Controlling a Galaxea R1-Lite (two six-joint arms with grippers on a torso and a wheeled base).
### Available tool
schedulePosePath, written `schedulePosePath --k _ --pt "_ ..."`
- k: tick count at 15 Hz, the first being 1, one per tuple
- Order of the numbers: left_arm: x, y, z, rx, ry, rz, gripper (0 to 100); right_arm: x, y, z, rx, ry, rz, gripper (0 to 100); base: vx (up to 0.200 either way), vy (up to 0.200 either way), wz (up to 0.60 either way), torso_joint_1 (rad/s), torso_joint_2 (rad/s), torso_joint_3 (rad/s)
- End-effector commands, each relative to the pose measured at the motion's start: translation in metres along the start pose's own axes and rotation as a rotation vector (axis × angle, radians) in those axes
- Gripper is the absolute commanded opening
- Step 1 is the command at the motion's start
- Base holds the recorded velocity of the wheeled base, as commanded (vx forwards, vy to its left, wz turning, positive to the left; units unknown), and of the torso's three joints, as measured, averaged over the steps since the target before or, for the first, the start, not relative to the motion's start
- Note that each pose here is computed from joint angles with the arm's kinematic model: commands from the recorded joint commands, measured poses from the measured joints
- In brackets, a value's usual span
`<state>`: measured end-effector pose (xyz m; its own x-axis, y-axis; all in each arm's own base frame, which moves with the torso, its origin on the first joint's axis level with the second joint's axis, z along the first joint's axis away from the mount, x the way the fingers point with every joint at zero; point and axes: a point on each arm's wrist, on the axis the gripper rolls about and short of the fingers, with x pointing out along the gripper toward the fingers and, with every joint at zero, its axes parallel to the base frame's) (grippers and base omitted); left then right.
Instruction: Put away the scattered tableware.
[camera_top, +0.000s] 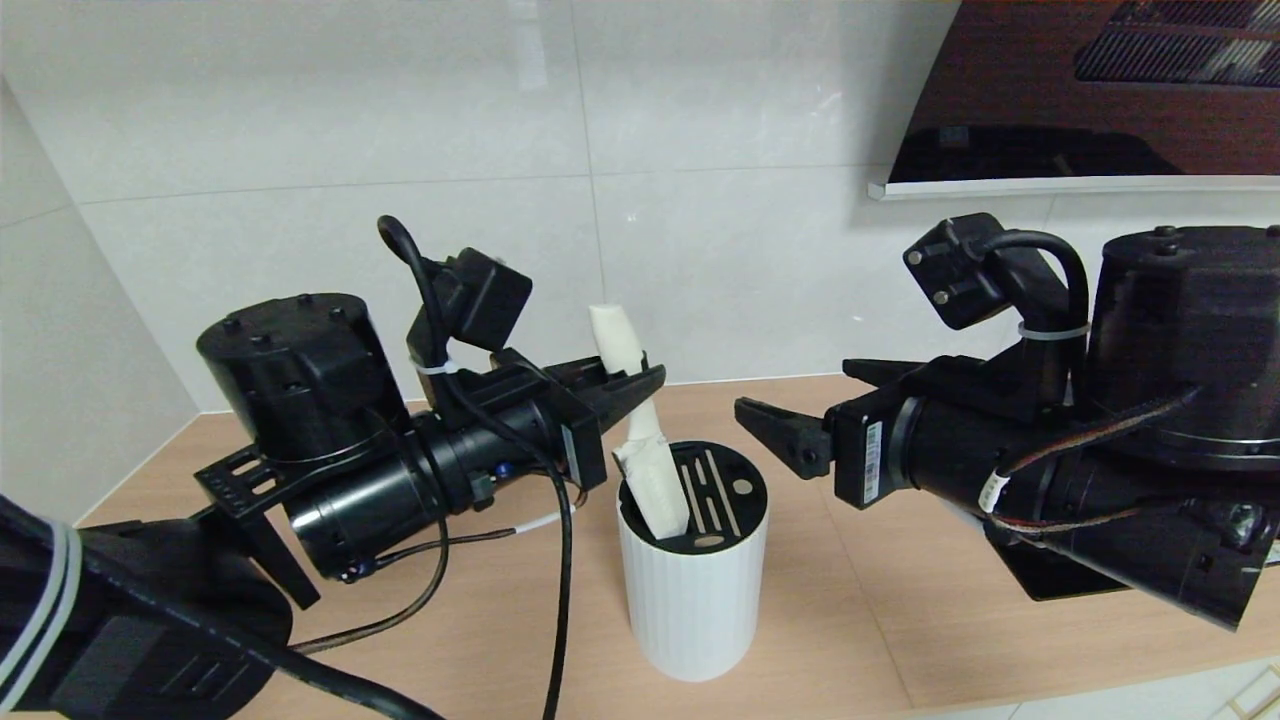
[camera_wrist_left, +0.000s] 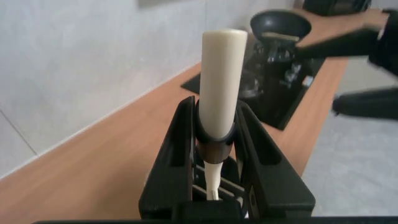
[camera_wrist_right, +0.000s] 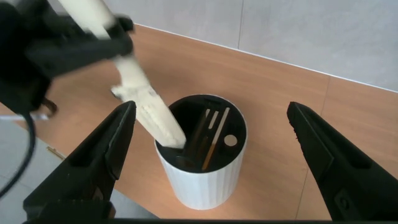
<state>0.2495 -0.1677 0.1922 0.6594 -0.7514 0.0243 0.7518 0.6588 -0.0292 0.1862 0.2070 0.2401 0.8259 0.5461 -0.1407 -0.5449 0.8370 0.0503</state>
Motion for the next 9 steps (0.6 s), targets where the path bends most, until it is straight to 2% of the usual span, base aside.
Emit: schedulePosePath --k 1,4,9 --pt "0.007 -0.001 -0.015 -0.014 0.045 -0.008 0 0.001 0.0 -0.001 -0.001 0.002 0.0 100 0.0 0.0 0.0 0.0 0.0 0.0" --pt "0.014 -0.001 -0.026 -0.014 0.071 -0.017 0 0.001 0.001 -0.001 -0.001 0.004 0.002 100 0.0 0.0 0.0 0.0 0.0 0.0" --pt "0.027 -0.004 -0.043 -0.013 0.075 -0.017 0 0.002 0.001 -0.002 -0.003 0.008 0.001 100 0.0 0.0 0.0 0.0 0.0 0.0"
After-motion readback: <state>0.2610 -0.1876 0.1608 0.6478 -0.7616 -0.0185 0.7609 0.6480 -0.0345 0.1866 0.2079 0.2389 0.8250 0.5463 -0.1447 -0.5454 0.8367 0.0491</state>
